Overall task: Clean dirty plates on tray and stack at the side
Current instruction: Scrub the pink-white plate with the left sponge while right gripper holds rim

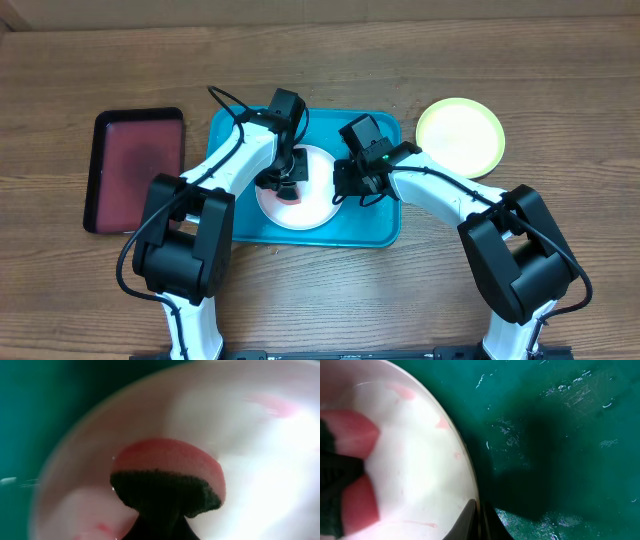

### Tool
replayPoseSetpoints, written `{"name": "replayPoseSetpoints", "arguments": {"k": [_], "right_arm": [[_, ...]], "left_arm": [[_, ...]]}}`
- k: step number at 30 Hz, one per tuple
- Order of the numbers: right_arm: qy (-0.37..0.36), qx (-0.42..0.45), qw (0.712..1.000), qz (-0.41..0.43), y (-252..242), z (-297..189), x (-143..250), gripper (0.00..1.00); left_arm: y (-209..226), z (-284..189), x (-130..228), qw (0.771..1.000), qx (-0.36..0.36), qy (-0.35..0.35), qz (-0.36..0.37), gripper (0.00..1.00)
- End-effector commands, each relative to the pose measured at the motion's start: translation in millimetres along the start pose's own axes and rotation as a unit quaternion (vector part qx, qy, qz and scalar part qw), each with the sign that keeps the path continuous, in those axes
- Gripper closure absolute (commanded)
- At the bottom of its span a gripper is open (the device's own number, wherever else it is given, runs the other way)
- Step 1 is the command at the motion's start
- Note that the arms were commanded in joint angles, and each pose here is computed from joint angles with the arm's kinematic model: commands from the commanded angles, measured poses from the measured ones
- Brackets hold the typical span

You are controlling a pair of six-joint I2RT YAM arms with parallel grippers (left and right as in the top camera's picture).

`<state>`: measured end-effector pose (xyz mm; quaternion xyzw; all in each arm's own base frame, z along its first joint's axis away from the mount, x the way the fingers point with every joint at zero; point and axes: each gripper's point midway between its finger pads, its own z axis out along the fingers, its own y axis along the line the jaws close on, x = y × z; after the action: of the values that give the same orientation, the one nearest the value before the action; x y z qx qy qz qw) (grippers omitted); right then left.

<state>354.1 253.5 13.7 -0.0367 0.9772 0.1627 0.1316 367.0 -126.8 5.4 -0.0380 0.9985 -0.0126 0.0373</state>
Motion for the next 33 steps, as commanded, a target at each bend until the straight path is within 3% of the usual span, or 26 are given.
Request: {"name": "replayPoseSetpoints", "arguments": {"k": [1, 5, 11, 18, 21, 26, 33], "right_arm": [[0.001, 0.007, 1.000, 0.002, -5, 1, 1, 0.96], [0.001, 0.007, 1.000, 0.002, -5, 1, 1, 0.96], [0.001, 0.007, 1.000, 0.002, -5, 1, 1, 0.96], [0.000, 0.007, 1.000, 0.002, -5, 1, 1, 0.96], [-0.001, 0.006, 1.000, 0.001, -5, 1, 0, 0.96], [0.000, 0.006, 1.000, 0.002, -5, 1, 0, 0.96], [0.000, 0.006, 1.000, 0.002, -5, 1, 0, 0.96]], "left_arm": [[56, 11, -1, 0.989, -0.149, -0.018, 0.013, 0.95], [63, -3, -16, 0.983, -0.178, -0.043, 0.012, 0.94], [48, -35, -41, 0.986, -0.156, -0.066, -0.002, 0.96], [-27, -25, -27, 0.998, 0.057, -0.012, -0.006, 0.96], [-45, -19, -13, 0.994, 0.105, 0.015, -0.001, 0.96], [-31, 1, 10, 0.996, 0.073, 0.041, 0.000, 0.96], [43, 17, 15, 0.994, -0.112, 0.012, 0.001, 0.91]]}}
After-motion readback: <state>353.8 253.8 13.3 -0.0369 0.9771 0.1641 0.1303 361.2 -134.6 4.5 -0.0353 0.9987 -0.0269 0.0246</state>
